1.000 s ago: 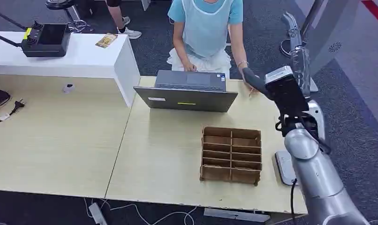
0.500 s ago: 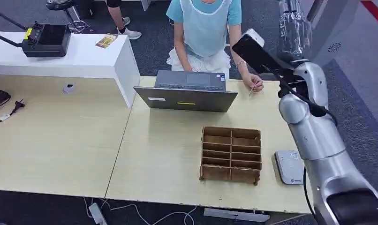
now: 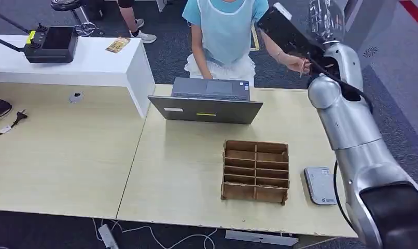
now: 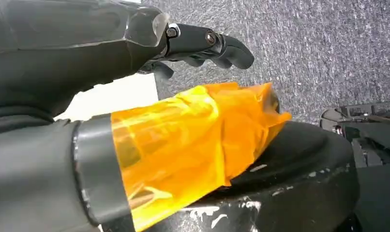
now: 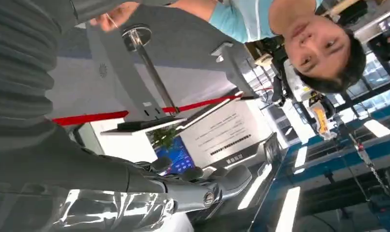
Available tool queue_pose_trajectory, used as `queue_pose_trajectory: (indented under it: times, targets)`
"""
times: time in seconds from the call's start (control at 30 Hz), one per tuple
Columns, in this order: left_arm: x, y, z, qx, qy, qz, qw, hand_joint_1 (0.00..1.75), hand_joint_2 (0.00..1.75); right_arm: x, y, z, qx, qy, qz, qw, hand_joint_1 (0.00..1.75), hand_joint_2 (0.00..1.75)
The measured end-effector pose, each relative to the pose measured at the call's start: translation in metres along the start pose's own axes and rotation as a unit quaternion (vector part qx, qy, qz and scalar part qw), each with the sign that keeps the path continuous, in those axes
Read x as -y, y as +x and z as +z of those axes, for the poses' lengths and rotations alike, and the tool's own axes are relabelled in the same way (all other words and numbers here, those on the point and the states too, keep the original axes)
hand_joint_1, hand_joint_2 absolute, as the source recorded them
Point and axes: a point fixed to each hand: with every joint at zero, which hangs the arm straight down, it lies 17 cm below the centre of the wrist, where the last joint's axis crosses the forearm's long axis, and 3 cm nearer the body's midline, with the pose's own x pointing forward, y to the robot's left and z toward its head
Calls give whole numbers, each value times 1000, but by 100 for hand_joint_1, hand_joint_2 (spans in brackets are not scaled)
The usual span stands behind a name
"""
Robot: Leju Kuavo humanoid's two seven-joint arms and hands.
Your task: Pass the card to the sensor for recognition and then transmit it.
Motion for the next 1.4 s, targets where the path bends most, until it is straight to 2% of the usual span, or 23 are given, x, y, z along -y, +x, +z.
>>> queue_pose_trajectory:
  times: [0.2,0.43,0.87,1.27,1.3,1.33,1.4]
  targets:
    - [-1,1,0,3,1,-13,1000,0,0,-1,-10,-11,-18,13,71,997,0,175]
    - [-1,2,0,5,1,-21,1000,0,0,-22,-12,-23,-31,51,131,990,0,175]
    - [-1,3,0,7,1,-28,1000,0,0,-62,-47,-15,-71,110,167,977,0,175]
    - [-1,4,0,7,0,-30,1000,0,0,-65,-71,-11,-101,114,172,973,0,175]
    - [-1,4,0,7,0,-30,1000,0,0,-64,-74,-11,-103,111,171,974,47,175]
    - [-1,4,0,7,0,-30,1000,0,0,-63,-75,-11,-104,110,170,974,175,175]
    - [-2,4,0,8,1,-29,1000,0,0,-62,-80,-10,-108,107,167,974,175,175]
